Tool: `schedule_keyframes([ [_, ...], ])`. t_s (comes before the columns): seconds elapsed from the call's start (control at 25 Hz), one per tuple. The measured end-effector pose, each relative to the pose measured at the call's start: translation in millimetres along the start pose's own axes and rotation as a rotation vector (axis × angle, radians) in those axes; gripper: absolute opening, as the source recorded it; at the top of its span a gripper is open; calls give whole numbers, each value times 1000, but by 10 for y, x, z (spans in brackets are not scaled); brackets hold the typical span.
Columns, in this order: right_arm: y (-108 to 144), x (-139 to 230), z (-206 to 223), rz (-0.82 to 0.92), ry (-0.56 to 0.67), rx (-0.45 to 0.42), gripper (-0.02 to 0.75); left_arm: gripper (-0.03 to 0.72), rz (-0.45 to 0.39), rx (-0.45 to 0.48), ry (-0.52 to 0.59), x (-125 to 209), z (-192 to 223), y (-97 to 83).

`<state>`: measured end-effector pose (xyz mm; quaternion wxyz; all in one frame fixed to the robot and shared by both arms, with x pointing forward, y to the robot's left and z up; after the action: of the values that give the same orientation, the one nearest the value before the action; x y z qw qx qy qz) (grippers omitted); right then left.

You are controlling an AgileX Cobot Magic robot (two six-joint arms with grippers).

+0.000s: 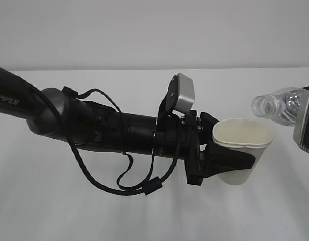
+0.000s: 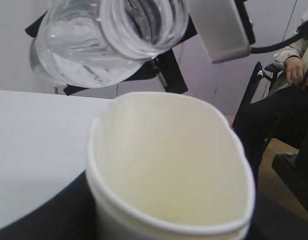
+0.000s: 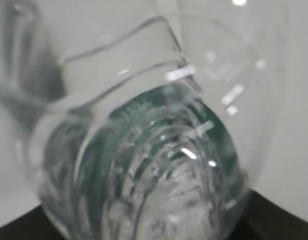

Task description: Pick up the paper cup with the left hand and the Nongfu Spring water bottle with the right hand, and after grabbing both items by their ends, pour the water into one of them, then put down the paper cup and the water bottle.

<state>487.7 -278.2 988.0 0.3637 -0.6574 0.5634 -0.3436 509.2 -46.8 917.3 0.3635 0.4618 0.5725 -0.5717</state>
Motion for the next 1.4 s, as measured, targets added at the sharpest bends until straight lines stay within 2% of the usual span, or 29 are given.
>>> schedule_keyframes([
  [1.4,-92,-19,-4,-164,-10,84,415,430,-3,15,14,15,0,-17],
])
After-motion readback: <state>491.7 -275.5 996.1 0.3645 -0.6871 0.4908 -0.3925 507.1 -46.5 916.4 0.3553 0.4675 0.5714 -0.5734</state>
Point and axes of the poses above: a point on each arm's last joint axis where the gripper is mounted, z pointing out along that axis toward the gripper, y along the wrist's bending axis when the last joint is at zero, x = y × z, the point moved 2 cm from there along z, pointing out along that axis toward the gripper, and after that the axes turned 11 degrees about -z, right-handed, at the moved point
